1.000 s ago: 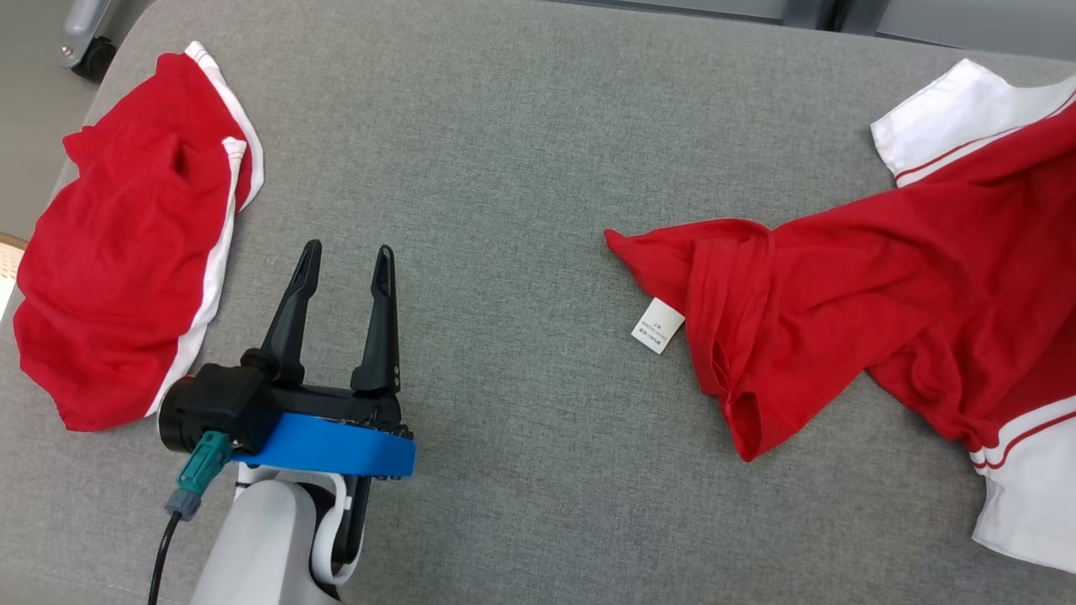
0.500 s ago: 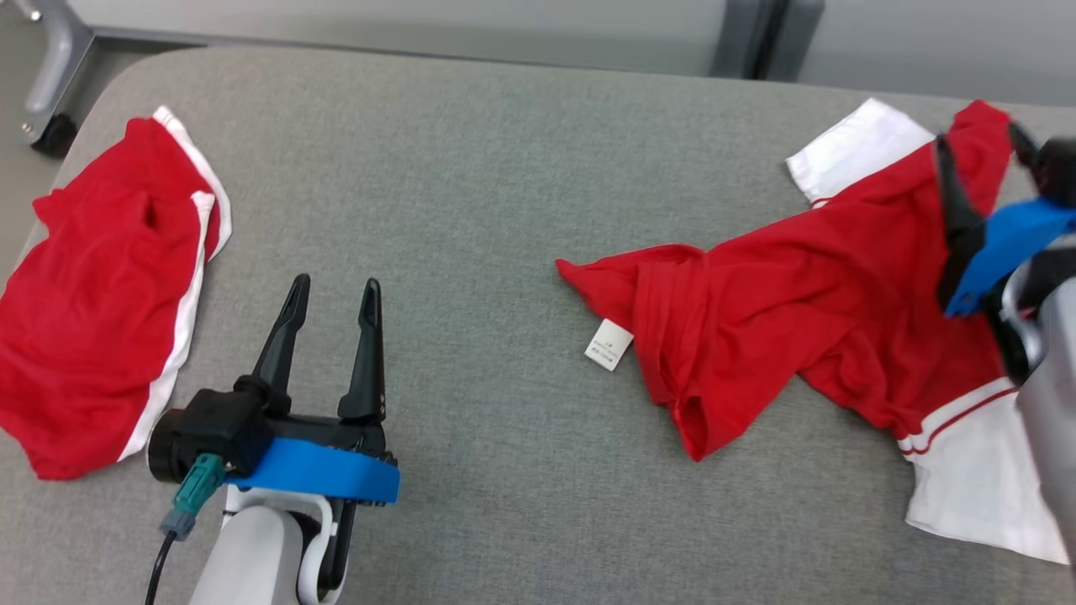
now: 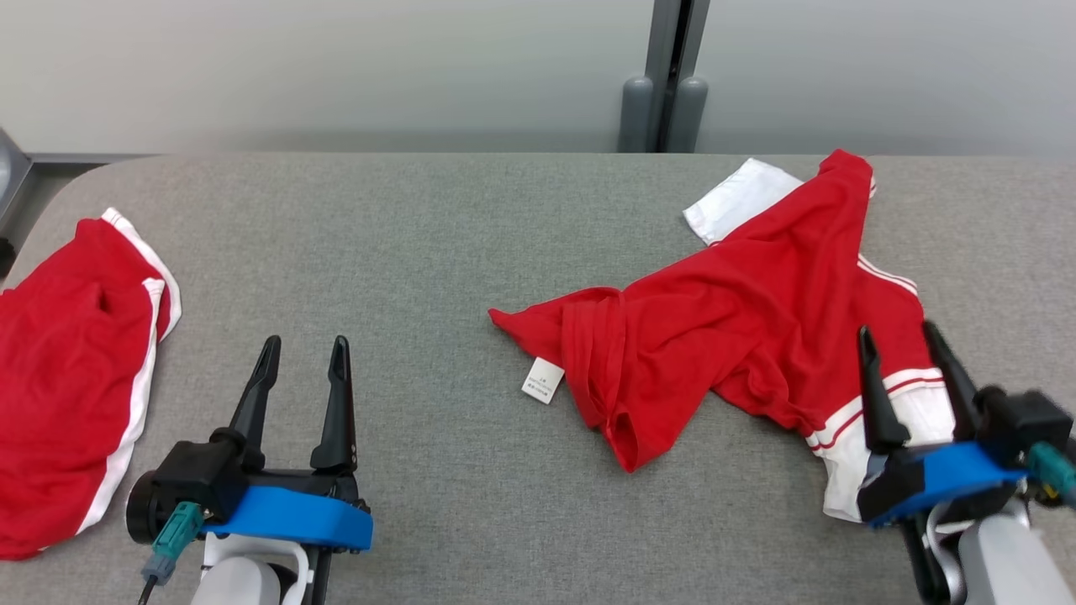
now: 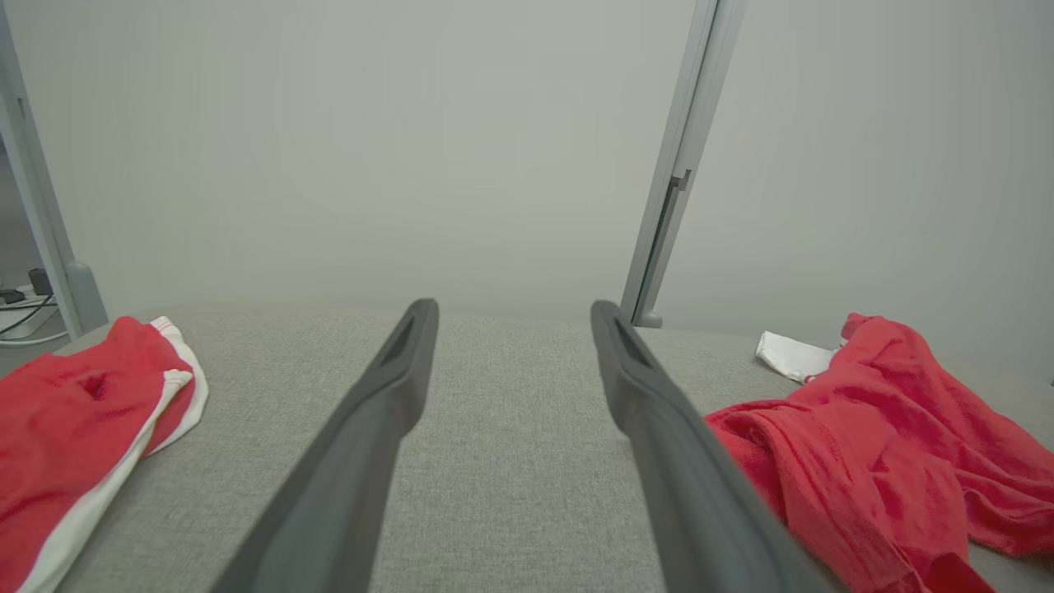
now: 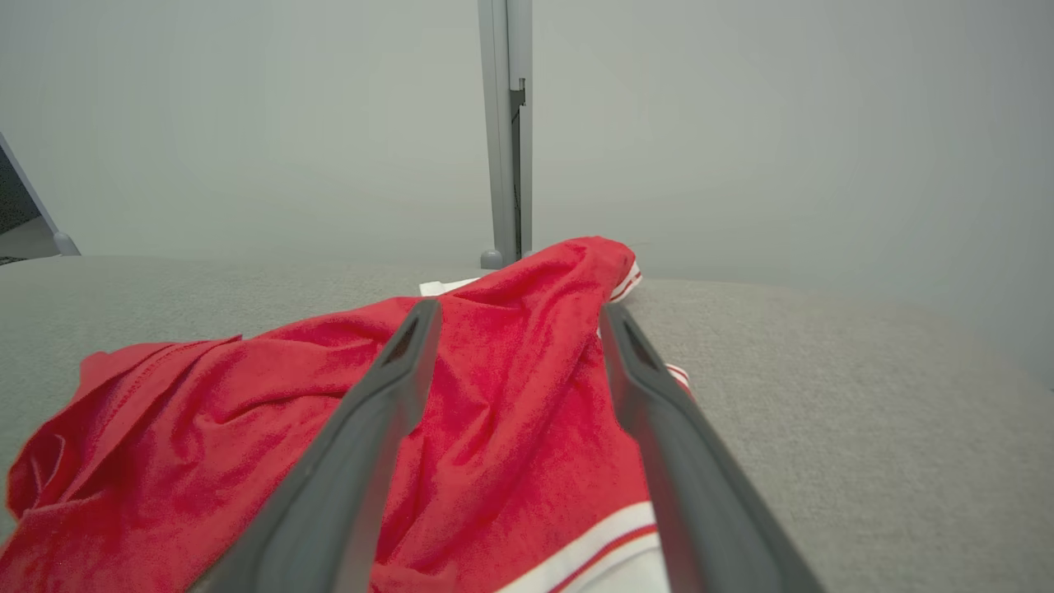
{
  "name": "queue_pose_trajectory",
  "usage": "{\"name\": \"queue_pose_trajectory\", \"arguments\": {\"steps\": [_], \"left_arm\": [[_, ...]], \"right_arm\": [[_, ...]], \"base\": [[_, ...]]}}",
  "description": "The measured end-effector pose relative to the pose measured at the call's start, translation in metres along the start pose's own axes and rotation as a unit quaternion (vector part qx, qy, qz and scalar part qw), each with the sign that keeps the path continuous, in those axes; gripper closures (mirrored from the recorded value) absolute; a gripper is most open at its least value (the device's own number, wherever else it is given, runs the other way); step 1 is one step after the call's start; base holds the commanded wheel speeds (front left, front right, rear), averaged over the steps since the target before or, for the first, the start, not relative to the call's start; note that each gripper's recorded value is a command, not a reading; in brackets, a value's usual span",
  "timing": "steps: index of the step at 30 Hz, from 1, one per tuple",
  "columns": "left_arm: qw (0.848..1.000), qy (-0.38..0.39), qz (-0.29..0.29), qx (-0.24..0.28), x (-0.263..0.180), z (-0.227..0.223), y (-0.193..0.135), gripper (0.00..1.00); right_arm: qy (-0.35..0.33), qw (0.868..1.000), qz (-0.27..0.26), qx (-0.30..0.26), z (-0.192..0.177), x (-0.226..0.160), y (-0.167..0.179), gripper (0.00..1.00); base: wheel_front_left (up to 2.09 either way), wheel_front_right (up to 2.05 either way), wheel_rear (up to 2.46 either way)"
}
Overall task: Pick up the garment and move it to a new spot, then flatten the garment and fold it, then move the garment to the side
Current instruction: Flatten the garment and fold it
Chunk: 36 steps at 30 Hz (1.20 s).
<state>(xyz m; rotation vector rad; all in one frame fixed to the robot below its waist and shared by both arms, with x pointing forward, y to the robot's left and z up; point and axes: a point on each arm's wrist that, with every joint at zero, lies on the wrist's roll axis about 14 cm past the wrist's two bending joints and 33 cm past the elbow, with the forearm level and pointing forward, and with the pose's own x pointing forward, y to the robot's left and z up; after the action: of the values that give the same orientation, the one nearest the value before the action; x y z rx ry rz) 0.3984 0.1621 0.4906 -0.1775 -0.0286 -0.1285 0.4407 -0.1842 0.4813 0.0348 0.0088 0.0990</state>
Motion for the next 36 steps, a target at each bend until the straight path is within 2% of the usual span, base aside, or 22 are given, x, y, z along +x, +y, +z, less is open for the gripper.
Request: {"name": "queue_pose_trajectory", "arguments": {"steps": [7,18,20,23,29,33,36], "left_arm": [[1.0,0.005,-0.004,0.006,-0.007,-0.002,-0.002,0.0],[1.0,0.021,-0.02,0.005,-0.005,-0.013,-0.014,0.0],[0.999,0.026,-0.034,0.005,-0.003,-0.017,-0.023,0.0],[0.995,0.043,-0.089,0.003,0.003,-0.026,-0.06,0.0],[0.97,0.1,-0.222,0.008,-0.002,-0.055,-0.142,0.0],[0.939,0.164,-0.303,0.022,-0.02,-0.081,-0.182,0.0],[0.917,0.213,-0.335,0.032,-0.031,-0.098,-0.193,0.0]], "right_arm": [[-0.014,1.0,-0.015,0.015,0.01,-0.035,0.007,0.0],[-0.011,0.999,-0.028,0.015,0.019,-0.047,0.001,0.0],[-0.012,0.999,-0.028,0.014,0.02,-0.047,0.001,0.0],[-0.01,0.999,-0.026,0.018,0.019,-0.047,0.003,0.0],[-0.001,0.999,-0.024,0.026,0.013,-0.049,0.005,0.0],[0.001,0.999,-0.033,0.03,0.011,-0.052,0.0,0.0],[0.002,0.999,-0.038,0.032,0.009,-0.054,-0.003,0.0]], "base": [[0.0,0.0,0.0],[0.0,0.0,0.0],[0.0,0.0,0.0],[0.0,0.0,0.0],[0.0,0.0,0.0],[0.0,0.0,0.0],[0.0,0.0,0.0]]}}
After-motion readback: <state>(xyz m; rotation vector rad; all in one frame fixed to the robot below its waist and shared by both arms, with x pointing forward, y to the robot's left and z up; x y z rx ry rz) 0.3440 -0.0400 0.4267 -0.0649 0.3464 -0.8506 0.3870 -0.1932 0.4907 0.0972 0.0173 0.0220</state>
